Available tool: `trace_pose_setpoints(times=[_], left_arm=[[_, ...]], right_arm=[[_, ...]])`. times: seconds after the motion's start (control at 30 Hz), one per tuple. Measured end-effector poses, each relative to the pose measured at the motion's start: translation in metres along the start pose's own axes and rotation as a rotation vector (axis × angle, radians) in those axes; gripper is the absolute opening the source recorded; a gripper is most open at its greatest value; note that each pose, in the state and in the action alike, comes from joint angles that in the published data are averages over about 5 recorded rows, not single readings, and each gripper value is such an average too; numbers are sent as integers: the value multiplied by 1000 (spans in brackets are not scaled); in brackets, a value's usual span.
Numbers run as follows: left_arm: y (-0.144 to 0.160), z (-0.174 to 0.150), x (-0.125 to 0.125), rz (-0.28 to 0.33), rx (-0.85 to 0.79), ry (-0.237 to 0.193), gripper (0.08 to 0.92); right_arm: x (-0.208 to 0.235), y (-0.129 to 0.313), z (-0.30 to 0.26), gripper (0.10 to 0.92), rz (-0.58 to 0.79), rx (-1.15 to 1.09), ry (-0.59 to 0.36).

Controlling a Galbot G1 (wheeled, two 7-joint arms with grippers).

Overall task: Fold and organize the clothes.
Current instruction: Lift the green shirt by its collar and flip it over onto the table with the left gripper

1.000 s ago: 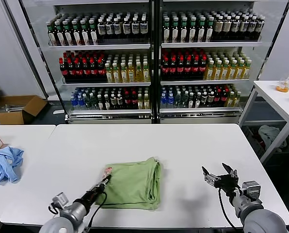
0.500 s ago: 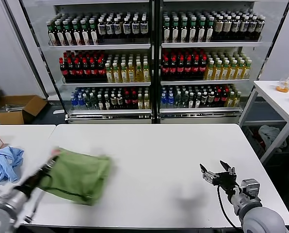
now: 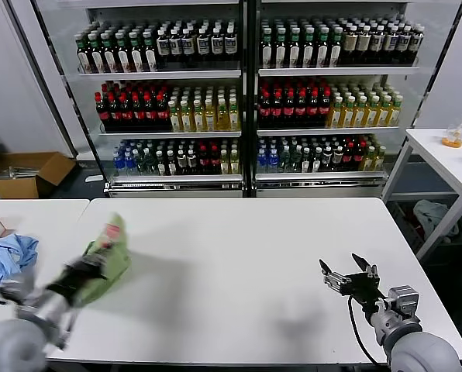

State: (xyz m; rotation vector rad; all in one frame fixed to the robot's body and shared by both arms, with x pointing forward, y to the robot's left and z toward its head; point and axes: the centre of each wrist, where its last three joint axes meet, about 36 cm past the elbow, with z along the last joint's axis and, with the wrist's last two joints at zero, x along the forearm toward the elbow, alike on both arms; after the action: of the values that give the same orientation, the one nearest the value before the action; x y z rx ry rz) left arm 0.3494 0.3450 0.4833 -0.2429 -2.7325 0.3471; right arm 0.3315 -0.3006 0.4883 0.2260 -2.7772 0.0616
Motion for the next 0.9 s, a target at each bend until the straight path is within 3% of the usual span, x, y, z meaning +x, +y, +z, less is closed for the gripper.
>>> trace_pose_setpoints(times=[0.23, 0.43, 0.63, 0.9], left_arm=[[-82, 70, -27, 82, -87, 120, 115], [-146, 103, -46, 186, -96, 161, 115], [-190, 111, -73, 262, -81, 140, 131], [-213, 101, -111, 314, -72, 51, 335]], right_arm=[[3, -1, 0, 823, 9, -5, -8], [3, -1, 0, 823, 15, -8, -14], [2, 1, 0, 823, 11, -10, -17], [-3, 5, 5, 823, -1, -32, -12]])
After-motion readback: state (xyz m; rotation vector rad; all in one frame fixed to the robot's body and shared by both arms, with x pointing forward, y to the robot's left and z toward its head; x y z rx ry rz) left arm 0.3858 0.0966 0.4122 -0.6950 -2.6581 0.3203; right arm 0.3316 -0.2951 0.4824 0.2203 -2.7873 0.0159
